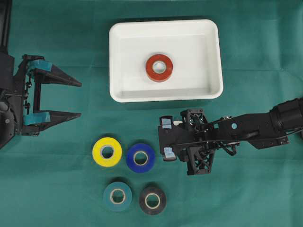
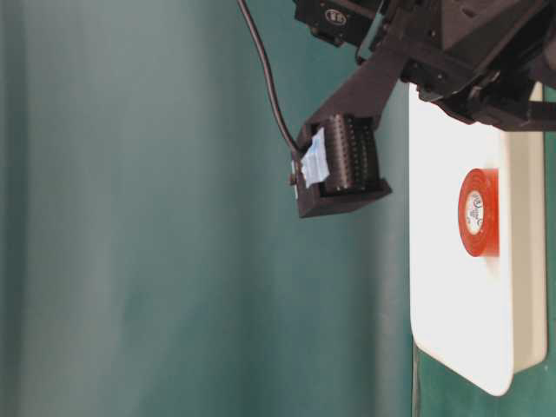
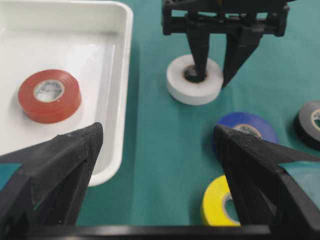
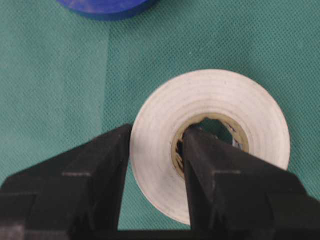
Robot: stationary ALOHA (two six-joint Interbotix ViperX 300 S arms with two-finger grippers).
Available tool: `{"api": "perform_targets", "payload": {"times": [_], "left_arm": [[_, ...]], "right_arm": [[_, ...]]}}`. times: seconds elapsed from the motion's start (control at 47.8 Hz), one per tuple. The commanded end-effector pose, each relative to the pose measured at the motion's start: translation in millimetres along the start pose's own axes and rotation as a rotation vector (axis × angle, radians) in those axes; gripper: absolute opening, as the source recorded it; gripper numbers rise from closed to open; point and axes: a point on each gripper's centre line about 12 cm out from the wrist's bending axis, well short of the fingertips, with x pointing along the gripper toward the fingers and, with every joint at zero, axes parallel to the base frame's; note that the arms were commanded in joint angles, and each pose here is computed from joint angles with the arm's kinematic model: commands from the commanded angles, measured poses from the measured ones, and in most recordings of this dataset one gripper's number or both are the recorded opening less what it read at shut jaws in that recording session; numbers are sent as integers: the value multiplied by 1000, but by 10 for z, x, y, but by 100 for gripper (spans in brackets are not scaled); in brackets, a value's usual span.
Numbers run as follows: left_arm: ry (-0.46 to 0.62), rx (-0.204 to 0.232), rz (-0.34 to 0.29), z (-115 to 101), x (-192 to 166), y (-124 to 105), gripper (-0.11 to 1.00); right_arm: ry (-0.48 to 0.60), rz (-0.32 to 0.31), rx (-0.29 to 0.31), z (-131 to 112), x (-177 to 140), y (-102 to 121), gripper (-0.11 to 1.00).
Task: Pick up the tape from a random location and place it into the white case.
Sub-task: 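Lift the white tape roll with the right gripper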
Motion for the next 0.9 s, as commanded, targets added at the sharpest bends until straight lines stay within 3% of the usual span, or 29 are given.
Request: {"api": "perform_targets", "payload": {"times": [0.0,0.335,0.565,0.878], "left_arm": [[-17,-2,-1,50,6,-2,98],[-17,-1,-2,50,6,-5,98],[-17,-3,-2,50,6,-5,98],[-12,-5,0,45,6,-1,98]], "right_arm": [[-29,10,-4,67,-84,35,35],[-29,0,-23,219,-462,58,34],[7,-48,-62,361,-870,43,34],[-32,-102,-84,543,-1298,-40,34]]}}
